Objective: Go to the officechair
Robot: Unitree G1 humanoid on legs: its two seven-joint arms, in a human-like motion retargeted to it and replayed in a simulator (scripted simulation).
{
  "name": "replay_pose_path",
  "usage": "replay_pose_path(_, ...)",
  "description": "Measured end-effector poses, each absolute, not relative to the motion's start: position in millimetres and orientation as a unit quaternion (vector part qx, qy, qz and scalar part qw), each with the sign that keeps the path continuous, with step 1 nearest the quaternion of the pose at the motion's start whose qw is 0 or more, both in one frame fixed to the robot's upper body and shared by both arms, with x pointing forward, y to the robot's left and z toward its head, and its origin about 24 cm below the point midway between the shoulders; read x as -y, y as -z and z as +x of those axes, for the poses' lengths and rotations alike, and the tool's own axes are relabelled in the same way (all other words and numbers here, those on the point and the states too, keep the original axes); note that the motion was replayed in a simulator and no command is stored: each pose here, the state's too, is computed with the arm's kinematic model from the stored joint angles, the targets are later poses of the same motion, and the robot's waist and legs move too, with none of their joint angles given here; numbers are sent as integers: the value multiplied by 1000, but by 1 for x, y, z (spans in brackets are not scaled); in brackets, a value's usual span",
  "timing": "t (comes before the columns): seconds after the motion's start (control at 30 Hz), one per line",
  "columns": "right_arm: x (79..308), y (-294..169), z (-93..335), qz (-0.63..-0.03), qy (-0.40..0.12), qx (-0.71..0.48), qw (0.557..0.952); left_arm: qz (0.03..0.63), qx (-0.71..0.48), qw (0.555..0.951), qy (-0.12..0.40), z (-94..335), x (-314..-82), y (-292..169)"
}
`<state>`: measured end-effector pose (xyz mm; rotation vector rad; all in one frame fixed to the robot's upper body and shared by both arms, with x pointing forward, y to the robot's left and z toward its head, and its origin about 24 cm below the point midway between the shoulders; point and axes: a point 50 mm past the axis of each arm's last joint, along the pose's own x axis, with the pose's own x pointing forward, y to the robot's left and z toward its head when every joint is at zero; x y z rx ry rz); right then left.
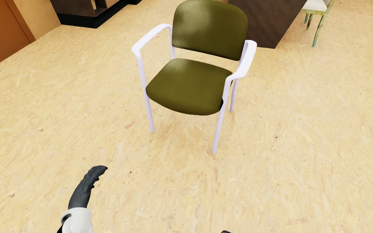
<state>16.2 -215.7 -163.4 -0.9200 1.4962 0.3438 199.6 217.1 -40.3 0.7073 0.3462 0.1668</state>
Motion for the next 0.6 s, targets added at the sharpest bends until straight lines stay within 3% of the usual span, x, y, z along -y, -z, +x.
replay_pose_path(0.07, 206, 168, 20, -396, -193, -671, 596, 328, -260, 902, -109, 189, -213, 70)
replay_pose_path(0.1, 200, 168, 34, -409, -231, -652, 595, 338, -328, 880, -64, 181, -206, 90)
replay_pose_path(0.17, 190, 160, 78, -434, -235, -576, 652, 378, -420, 819, 96, 163, -193, 119)
replay_pose_path(0.2, 185, 152, 103, -436, -208, -531, 696, 377, -451, 797, 135, 152, -192, 129)
replay_pose_path(0.23, 185, 142, 126, -434, -176, -484, 739, 363, -477, 791, 121, 141, -193, 135)
replay_pose_path(0.3, 186, 119, 166, -414, -96, -412, 806, 335, -515, 788, 36, 118, -198, 144)
replay_pose_path(0.33, 189, 110, 178, -391, -44, -393, 831, 329, -538, 775, 24, 105, -198, 150)
replay_pose_path(0.4, 193, 99, 189, -343, 52, -372, 861, 321, -581, 744, 71, 86, -195, 158)
replay_pose_path(0.43, 191, 96, 193, -337, 68, -364, 866, 319, -587, 737, 97, 81, -196, 159)
replay_pose_path(0.5, 179, 97, 198, -372, 10, -354, 858, 334, -567, 747, 101, 80, -202, 155)
replay_pose_path(0.6, 167, 119, 178, -405, -125, -403, 811, 341, -551, 760, 36, 79, -209, 151)
